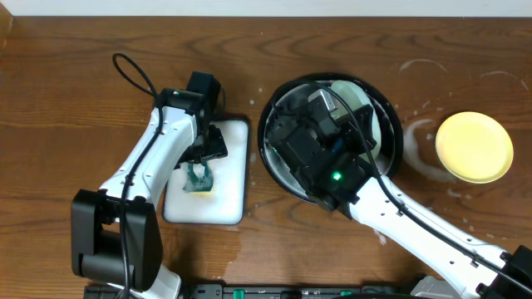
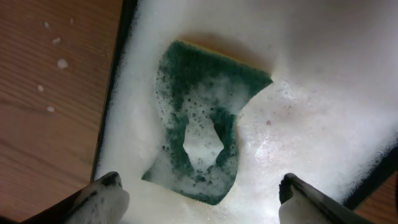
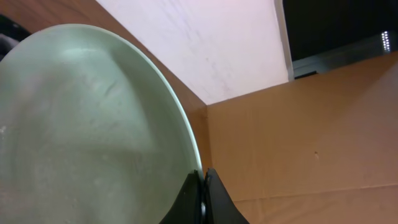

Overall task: Clean dirty plates on tray and stack at the side
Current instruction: 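Tilt the pale green plate up with right gripper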

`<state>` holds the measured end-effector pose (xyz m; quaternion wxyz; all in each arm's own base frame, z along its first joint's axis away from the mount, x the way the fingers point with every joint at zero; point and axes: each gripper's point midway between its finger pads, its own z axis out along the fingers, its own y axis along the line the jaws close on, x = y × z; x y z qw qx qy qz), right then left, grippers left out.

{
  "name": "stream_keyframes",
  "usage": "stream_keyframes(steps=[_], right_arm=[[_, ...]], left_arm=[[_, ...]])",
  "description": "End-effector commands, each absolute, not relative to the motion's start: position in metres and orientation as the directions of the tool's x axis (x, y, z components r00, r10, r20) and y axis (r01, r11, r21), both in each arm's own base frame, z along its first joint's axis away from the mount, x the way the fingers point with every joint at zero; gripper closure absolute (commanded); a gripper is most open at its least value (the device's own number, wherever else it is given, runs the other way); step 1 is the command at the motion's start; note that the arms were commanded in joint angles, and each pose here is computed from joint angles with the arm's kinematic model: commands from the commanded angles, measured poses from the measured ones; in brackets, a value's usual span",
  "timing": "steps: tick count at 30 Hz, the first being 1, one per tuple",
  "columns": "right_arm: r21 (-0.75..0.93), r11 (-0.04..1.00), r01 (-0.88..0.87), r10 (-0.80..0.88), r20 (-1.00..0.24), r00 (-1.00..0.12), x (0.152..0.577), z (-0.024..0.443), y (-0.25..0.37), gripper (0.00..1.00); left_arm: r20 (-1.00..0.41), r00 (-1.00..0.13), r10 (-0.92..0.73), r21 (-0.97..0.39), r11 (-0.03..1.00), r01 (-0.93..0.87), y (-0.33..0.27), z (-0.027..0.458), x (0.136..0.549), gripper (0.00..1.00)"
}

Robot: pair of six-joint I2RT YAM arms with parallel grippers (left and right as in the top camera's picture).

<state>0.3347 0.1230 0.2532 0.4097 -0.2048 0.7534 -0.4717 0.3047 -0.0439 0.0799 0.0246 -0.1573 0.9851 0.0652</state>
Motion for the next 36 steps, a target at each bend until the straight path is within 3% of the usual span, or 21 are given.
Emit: stream_keyframes(steps=[1,24,31,36], right_arm=[[-0.869,0.485,0.101,-0.689,-0.451,-0.567,0.332,0.263,0.123,0.99],[-0.859,0.496,0.125,-0.664,-0.468,-0.583,0.335,0.264,0.114,0.99],[-0.788,0.609,0.084,-0.611,-0.534,-0.584,0.341,0.246,0.118,0.99],[-0.775,0.623,0.108,-0.584,-0.552,-0.595,0.343,0.246,0.111,0.99]], left_arm=[[-0.074,-0.949,-0.305,0.123,0.942,-0.313,-0.043,0.082,0.305,0.18],[-0.074,-0.949,-0.305,0.123,0.942,-0.313,-0.043,0.082,0.305,0.18],[-0.074,-0.949,-0.305,0.123,0.942,-0.313,-0.043,0.082,0.305,0.18],[-0.074,-0.949,-0.305,0.123,0.942,-0.313,-0.043,0.082,0.305,0.18]])
